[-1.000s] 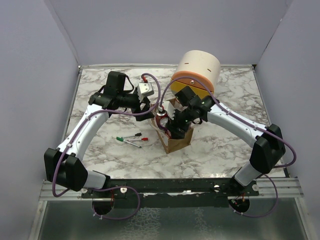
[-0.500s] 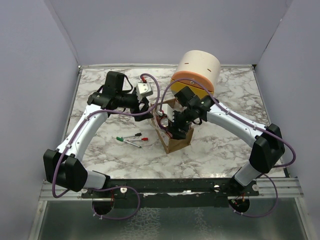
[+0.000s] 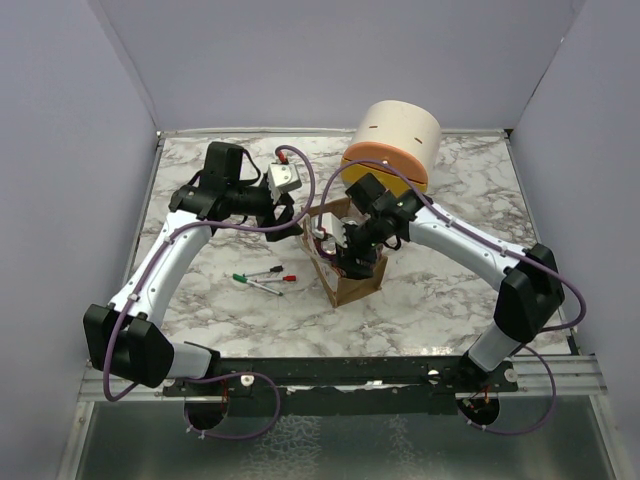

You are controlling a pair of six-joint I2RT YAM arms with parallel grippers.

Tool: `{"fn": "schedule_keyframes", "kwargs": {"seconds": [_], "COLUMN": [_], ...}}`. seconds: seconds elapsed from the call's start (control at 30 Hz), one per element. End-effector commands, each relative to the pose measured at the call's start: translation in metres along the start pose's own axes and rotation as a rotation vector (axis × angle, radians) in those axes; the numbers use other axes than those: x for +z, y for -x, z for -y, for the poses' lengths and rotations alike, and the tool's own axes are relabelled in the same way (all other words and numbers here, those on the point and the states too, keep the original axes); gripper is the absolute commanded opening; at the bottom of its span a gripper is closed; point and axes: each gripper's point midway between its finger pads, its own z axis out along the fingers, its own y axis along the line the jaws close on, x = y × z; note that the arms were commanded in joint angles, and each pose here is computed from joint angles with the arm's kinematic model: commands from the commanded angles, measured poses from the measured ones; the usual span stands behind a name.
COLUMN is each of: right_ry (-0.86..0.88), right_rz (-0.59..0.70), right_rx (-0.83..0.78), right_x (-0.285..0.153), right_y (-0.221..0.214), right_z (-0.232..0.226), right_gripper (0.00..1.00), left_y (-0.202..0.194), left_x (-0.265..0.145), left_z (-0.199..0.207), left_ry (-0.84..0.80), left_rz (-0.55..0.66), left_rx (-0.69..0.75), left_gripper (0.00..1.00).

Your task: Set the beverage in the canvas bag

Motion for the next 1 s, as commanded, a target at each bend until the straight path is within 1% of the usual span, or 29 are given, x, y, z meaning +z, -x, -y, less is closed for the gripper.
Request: {"fn": "schedule_keyframes", "kwargs": {"seconds": [0.0,0.23,0.33,0.43,0.53,0.77,0.97], "right_ry": [0.129,0.128,0.124,0.129,0.127,0.137,0.132], "right_rz": [0.014,0.004,-0.005,-0.007,-0.008,0.0,0.017], "right_rx": [0.017,0.042,0.053,0.068,0.071,0.081,0.081], "right_x": [0.014,0.024,0.026,0.029,0.03,0.03,0.025], "right_y": [0.002,-0.007,-0.011,-0.014,-0.015,-0.014,-0.006], "right_z": [-0.027,-0.028,-0.028,-0.03,-0.031,-0.033,-0.032], "right_gripper": [0.59,0.61,0.64,0.7,0.72,0.75,0.71], "left_y": [0.016,0.015,0.015,0.016,0.015,0.016,0.015], "left_x": [-0.01,-0.01,-0.011,-0.011,-0.011,-0.011,-0.012], "left_z": [0.001,0.002,0.002,0.002,0.002,0.002,0.002], "left_ry": [0.013,0.013,0.014,0.015,0.015,0.014,0.014], "left_rz": [0.04,0.041,0.044,0.044,0.044,0.047,0.047], "left_rx": [0.041,0.042,0.044,0.043,0.043,0.043,0.043], "left_gripper": [0.74,0.74,0.74,0.74,0.74,0.74,0.74]}}
